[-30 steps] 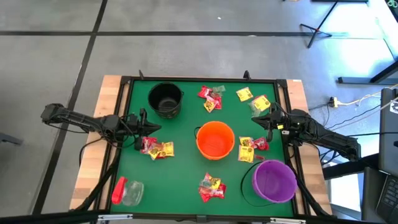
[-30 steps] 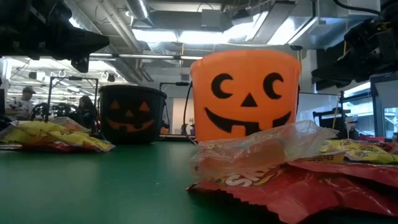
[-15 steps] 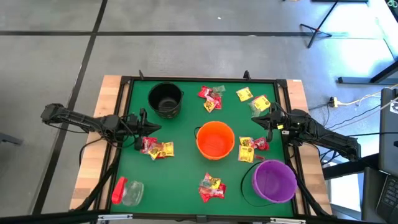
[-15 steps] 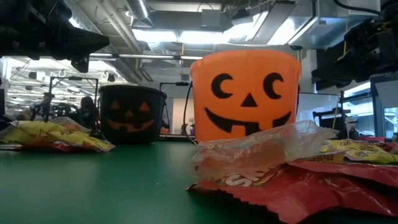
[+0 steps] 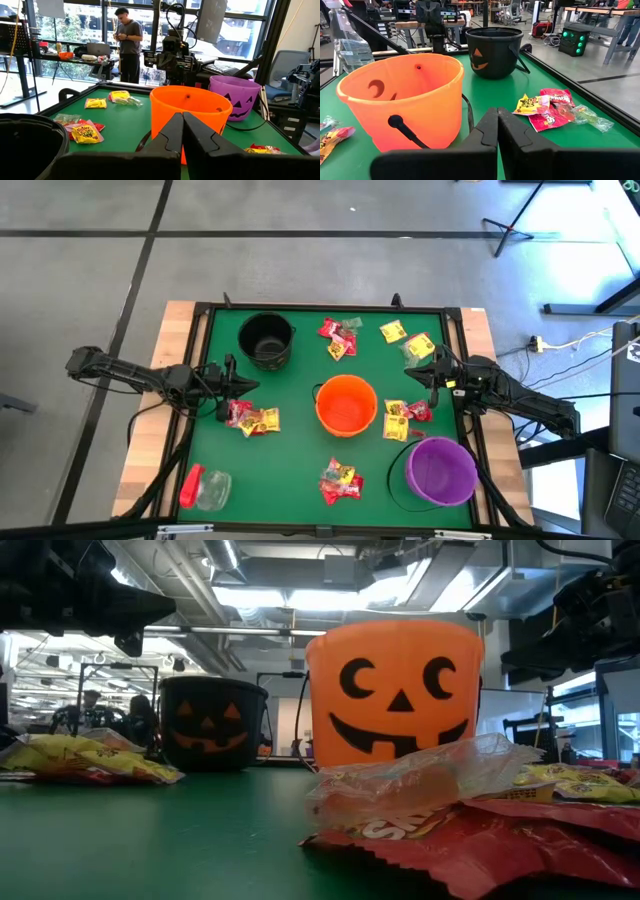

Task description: Sort candy

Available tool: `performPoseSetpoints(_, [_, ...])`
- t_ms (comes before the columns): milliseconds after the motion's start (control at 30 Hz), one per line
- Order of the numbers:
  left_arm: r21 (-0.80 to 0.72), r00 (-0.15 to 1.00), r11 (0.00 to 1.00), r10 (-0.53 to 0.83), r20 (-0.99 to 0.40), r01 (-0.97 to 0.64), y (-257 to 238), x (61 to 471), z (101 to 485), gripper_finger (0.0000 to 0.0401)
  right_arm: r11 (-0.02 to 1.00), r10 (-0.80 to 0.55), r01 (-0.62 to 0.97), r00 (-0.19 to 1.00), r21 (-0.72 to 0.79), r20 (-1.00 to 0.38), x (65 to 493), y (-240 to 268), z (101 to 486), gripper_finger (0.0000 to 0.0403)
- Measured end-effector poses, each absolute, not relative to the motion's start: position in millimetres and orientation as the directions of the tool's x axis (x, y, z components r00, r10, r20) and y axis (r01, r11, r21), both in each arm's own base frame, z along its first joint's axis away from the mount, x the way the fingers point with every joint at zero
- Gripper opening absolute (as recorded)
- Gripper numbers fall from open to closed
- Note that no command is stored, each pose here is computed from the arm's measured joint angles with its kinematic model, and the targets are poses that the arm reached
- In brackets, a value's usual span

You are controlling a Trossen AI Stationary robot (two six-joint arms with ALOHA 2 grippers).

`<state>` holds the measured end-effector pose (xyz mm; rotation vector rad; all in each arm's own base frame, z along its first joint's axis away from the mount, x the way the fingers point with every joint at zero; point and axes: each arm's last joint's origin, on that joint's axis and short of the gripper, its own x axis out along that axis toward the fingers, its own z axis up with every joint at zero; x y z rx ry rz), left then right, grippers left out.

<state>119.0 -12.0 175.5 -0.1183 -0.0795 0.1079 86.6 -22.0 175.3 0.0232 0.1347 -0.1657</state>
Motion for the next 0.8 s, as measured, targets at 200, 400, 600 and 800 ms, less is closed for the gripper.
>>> performPoseSetpoints(200, [-0.122,0.991,0.987,0.112,0.073,-0.103,-11.9,119.0,175.6,0.0000,0.986,-0.163,0.166,0.977,0.012,-0.136,86.6,-22.0,175.3,0.0001])
performPoseSetpoints(400, [-0.106,0.991,0.989,0.112,0.076,-0.104,-11.9,118.9,175.9,0.0000,0.986,-0.163,0.166,0.977,0.012,-0.136,86.6,-22.0,175.3,0.0001])
performPoseSetpoints(600, [-0.094,0.991,0.990,0.112,0.076,-0.105,-12.0,118.9,175.9,0.0000,0.986,-0.163,0.166,0.977,0.011,-0.136,86.6,-22.0,175.4,0.0001])
performPoseSetpoints(800, [-0.098,0.992,0.991,0.104,0.077,-0.096,-12.2,119.0,175.9,0.0000,0.986,-0.163,0.166,0.977,0.012,-0.136,86.6,-22.0,175.4,0.0001])
